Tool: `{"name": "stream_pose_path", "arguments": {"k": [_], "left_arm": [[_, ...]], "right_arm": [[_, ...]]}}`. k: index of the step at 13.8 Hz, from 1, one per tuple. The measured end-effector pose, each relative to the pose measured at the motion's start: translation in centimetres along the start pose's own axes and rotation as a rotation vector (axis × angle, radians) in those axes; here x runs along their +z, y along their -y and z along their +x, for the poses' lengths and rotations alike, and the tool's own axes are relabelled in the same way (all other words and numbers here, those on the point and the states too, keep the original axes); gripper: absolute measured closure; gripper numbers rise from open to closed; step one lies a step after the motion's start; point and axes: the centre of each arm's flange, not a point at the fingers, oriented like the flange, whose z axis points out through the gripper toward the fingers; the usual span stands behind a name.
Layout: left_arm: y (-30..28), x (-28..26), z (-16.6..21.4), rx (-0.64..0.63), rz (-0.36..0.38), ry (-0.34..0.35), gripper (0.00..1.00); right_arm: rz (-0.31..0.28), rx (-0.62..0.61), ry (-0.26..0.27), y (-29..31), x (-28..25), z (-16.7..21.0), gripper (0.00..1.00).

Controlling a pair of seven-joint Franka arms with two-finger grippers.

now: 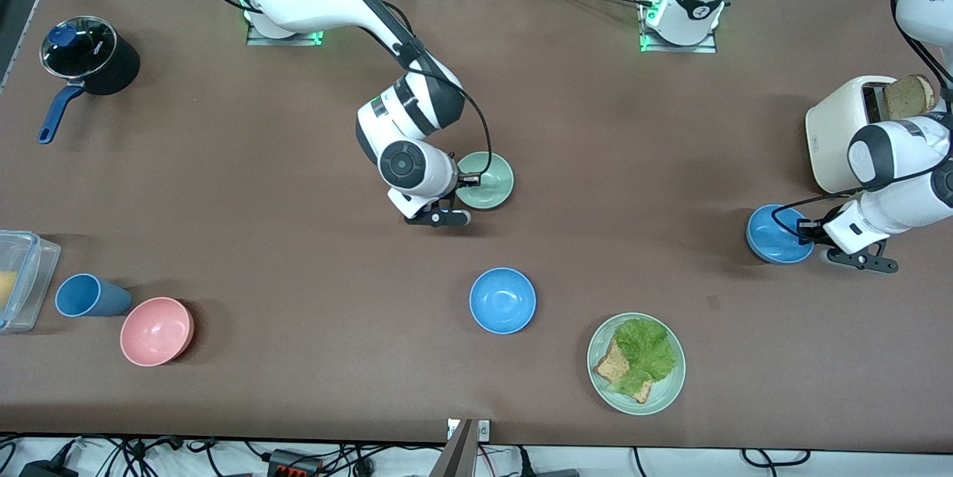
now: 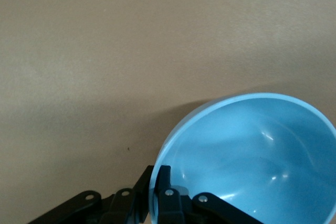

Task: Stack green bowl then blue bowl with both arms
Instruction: 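Release the green bowl with the right gripper while the left gripper lifts the blue bowl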

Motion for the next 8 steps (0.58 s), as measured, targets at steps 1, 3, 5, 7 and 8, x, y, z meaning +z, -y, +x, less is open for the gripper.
{"name": "stream_pose_path", "arguments": {"k": [1, 3, 5, 7, 8], "left_arm": [[0.0, -0.2, 0.1, 0.012, -0.003, 0.007, 0.92], [-1.0, -1.3, 0.4, 0.044, -0.021, 0.041, 0.93], [-3.4, -4.2, 1.6, 0.087, -0.040, 0.074, 0.95], [-6.8, -8.6, 3.0, 0.122, -0.076, 0.089, 0.95], [-8.4, -11.0, 3.6, 0.134, -0.101, 0.098, 0.95]], "right_arm": [[0.007, 0.006, -0.026, -0.3, -2.6, 0.2, 0.39], [-0.011, 0.022, -0.086, -2.2, -8.9, 0.8, 0.19], [-0.035, 0.054, -0.175, -5.5, -15.5, 1.6, 0.00], [-0.054, 0.092, -0.236, -10.3, -21.0, 2.8, 0.00], [-0.065, 0.102, -0.255, -13.1, -23.3, 3.4, 0.00]]}}
